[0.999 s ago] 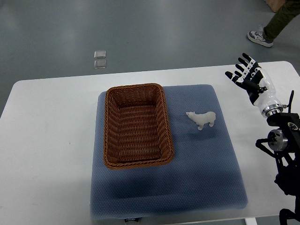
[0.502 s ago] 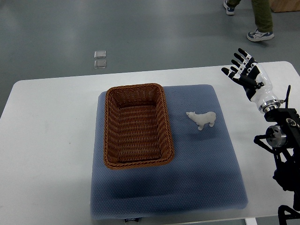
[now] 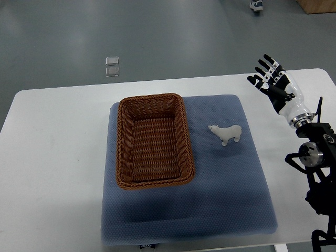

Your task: Place white bear in brown basket with right hand

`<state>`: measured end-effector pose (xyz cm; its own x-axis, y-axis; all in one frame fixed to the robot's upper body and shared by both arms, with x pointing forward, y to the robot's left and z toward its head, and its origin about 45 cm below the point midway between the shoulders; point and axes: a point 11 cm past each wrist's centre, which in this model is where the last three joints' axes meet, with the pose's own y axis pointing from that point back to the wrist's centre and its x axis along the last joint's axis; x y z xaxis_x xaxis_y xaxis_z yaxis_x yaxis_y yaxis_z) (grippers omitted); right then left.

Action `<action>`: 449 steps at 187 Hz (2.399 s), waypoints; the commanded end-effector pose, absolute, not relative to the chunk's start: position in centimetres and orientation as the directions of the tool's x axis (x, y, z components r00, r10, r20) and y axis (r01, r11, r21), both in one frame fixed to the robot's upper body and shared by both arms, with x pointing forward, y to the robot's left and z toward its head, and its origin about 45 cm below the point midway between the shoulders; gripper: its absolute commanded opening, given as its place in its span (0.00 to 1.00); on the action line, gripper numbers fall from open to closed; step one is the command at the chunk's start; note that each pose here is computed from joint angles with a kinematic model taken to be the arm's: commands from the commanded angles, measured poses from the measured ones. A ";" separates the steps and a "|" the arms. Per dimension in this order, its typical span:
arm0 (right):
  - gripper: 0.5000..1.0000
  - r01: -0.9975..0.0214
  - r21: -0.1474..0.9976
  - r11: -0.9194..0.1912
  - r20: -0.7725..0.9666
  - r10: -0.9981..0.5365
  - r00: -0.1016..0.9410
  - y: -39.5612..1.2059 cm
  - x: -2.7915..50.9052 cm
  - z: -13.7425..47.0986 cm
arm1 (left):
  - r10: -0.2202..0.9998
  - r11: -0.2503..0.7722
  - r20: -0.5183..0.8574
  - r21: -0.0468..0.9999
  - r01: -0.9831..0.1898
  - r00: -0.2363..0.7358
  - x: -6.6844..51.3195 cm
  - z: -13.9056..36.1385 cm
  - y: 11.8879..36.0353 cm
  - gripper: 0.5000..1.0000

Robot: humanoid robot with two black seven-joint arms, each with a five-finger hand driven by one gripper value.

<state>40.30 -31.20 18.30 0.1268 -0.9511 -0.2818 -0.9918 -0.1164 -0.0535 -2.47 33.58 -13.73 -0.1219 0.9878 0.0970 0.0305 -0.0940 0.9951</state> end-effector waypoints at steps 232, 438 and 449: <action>0.83 -0.805 0.068 -0.589 0.433 -0.710 0.556 -30.3 38.5 22.4 | 0.988 -0.094 0.097 0.995 0.031 -0.121 -2.5 -13.7 33.6 1.00; 0.66 -0.696 0.428 -0.576 0.756 -0.193 0.625 -27.9 36.9 18.7 | 0.988 -0.094 0.097 0.995 0.031 -0.121 -2.5 -13.7 33.6 1.00; 0.63 -0.700 0.431 -0.569 0.757 -0.194 0.624 -28.0 37.0 18.5 | 0.988 -0.094 0.097 0.995 0.031 -0.123 -2.5 -13.7 33.6 1.00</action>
<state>36.98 -28.01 18.96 0.6209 -0.1987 0.7583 -0.6992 -0.5777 0.4212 -2.46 33.58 -13.73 -0.1223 0.9877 0.0972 0.0299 -0.0942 0.9951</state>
